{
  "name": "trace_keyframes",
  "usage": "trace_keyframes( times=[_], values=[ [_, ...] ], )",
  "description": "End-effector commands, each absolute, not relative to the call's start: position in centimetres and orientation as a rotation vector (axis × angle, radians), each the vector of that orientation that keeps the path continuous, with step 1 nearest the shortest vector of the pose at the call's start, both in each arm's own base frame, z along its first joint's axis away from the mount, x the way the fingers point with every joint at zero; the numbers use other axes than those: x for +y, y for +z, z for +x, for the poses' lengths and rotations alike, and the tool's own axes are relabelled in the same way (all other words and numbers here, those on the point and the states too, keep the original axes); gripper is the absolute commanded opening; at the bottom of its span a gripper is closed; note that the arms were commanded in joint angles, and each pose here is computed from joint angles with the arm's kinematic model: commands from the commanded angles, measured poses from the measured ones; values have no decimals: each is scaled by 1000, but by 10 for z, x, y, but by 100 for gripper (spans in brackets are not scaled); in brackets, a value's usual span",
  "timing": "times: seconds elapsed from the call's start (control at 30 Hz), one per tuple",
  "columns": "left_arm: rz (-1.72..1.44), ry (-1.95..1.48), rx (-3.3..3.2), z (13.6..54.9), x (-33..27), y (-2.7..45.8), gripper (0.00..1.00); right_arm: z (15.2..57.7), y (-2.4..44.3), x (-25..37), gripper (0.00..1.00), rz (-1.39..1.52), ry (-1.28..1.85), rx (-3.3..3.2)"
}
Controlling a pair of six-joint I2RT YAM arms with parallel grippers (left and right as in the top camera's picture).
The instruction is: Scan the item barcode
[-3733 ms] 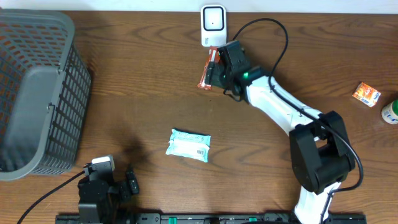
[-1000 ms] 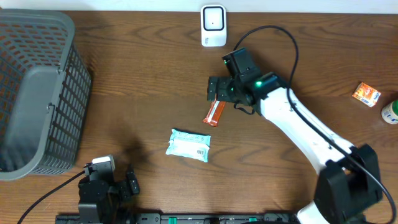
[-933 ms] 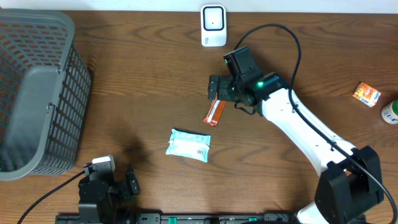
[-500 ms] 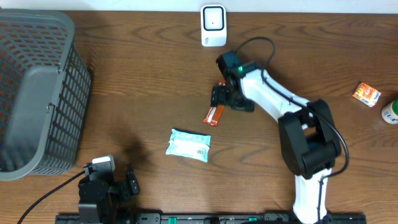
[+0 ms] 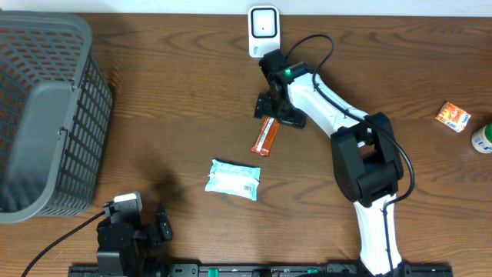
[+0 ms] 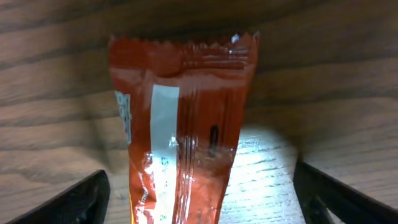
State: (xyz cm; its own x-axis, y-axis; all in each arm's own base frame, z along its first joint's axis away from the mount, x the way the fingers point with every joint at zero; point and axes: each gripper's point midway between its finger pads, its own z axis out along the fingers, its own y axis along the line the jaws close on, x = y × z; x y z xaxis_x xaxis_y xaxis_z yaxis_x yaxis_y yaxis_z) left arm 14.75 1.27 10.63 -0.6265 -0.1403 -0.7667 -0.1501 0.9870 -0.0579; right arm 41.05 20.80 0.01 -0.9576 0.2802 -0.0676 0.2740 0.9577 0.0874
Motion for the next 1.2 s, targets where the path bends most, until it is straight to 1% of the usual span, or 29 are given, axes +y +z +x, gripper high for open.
trace_keyframes(
  times=[0.0, 0.03, 0.07, 0.13, 0.2, 0.3, 0.37, 0.53, 0.6, 0.77, 0.9, 1.07, 1.17],
  values=[
    [-212, 9, 2262, 147, 13, 105, 94, 387, -55, 201, 38, 511, 31, 3153],
    [-212, 9, 2262, 147, 13, 105, 94, 384, -57, 199, 16, 515, 15, 3166],
    [-212, 9, 2262, 147, 13, 105, 94, 382, -58, 197, 1, 516, 0, 3173],
    [-212, 9, 2262, 147, 13, 105, 94, 382, -58, 195, 1, 510, -16, 3171],
    [-212, 9, 2262, 147, 13, 105, 94, 387, -48, 194, 1, 505, -17, 3143],
    [-213, 9, 2261, 147, 13, 105, 94, 395, -22, 198, 1, 498, 37, 3096],
    [-212, 9, 2262, 147, 13, 105, 93, 399, 1, 200, 1, 492, 78, 3058],
    [-212, 9, 2262, 147, 13, 105, 94, 396, 79, 200, 2, 468, 179, 2955],
    [-212, 9, 2262, 147, 13, 105, 94, 393, 114, 196, 2, 455, 202, 2894],
    [-212, 9, 2262, 147, 13, 105, 94, 380, 185, 187, 1, 379, 223, 2744],
    [-212, 9, 2262, 147, 13, 105, 94, 364, 234, 184, 2, 314, 213, 2617],
    [-212, 9, 2262, 147, 13, 105, 94, 343, 274, 188, 2, 249, 208, 2503],
    [-213, 9, 2262, 147, 13, 105, 94, 336, 282, 191, 2, 225, 204, 2484]
  ],
)
